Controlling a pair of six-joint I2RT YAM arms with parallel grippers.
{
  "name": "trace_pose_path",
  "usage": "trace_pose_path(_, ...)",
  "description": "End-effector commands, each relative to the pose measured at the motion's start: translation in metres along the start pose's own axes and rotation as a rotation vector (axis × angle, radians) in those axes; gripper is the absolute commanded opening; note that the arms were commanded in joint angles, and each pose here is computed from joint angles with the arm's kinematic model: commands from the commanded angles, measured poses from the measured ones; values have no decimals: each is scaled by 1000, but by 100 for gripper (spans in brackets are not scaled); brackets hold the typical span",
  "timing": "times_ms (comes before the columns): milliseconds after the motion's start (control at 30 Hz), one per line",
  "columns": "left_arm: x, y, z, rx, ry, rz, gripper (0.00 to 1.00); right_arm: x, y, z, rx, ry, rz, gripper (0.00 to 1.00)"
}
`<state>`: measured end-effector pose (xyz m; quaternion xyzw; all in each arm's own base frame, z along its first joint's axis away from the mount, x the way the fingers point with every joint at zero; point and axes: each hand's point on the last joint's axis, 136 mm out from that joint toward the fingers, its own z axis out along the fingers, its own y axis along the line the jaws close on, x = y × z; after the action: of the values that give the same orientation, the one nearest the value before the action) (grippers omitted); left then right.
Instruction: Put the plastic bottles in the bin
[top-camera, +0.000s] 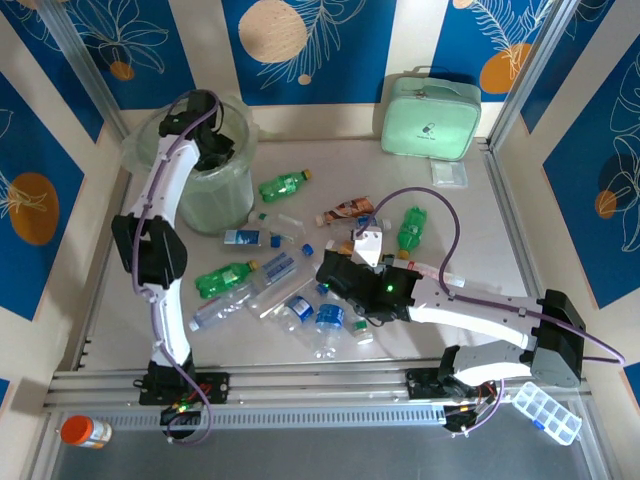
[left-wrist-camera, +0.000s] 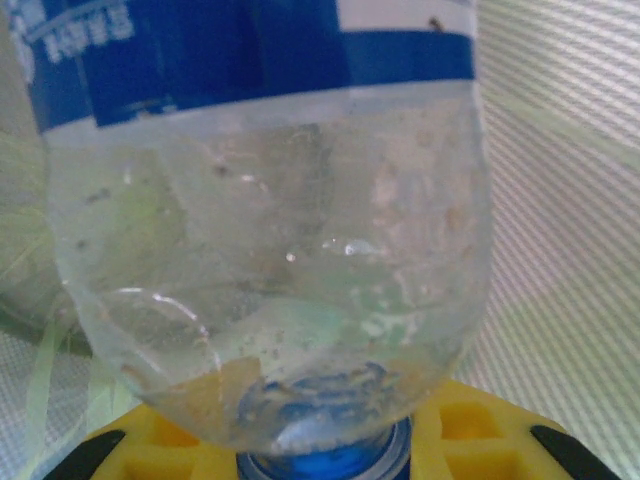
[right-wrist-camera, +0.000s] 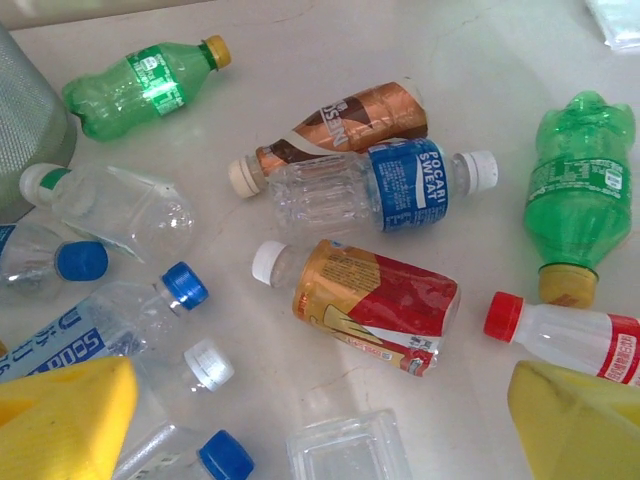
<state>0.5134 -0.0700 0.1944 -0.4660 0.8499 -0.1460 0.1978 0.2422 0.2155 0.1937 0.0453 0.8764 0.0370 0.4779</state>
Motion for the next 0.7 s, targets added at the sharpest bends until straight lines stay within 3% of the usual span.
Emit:
trace_pose_path(0, 2, 16, 27, -54, 40, -40, 6, -14, -5, -6, 28, -54, 42, 96)
trace_pose_path(167, 4, 25, 50, -71, 79, -69, 22, -15, -4, -7, 33, -67, 33, 96)
trace_pose_path(233, 4, 27, 49, -76, 84, -75, 35, -16, -4, -7, 36, -75, 28, 96)
trace_pose_path(300, 1, 26, 41, -73, 63, -73, 56, -17, -3, -8, 39, -81, 22, 96)
trace_pose_path(367, -3, 25, 31, -64, 46, -74, 64, -17, -2, -10, 41, -90, 17, 96)
trace_pose_path(467, -4, 22, 17, -47, 32, -72, 71, -18, 0, -12, 43, -98, 10, 96)
trace_pose_path(667, -6, 13, -16, 9, 12, -30, 71, -21, -2, -14, 48, -113, 6, 96)
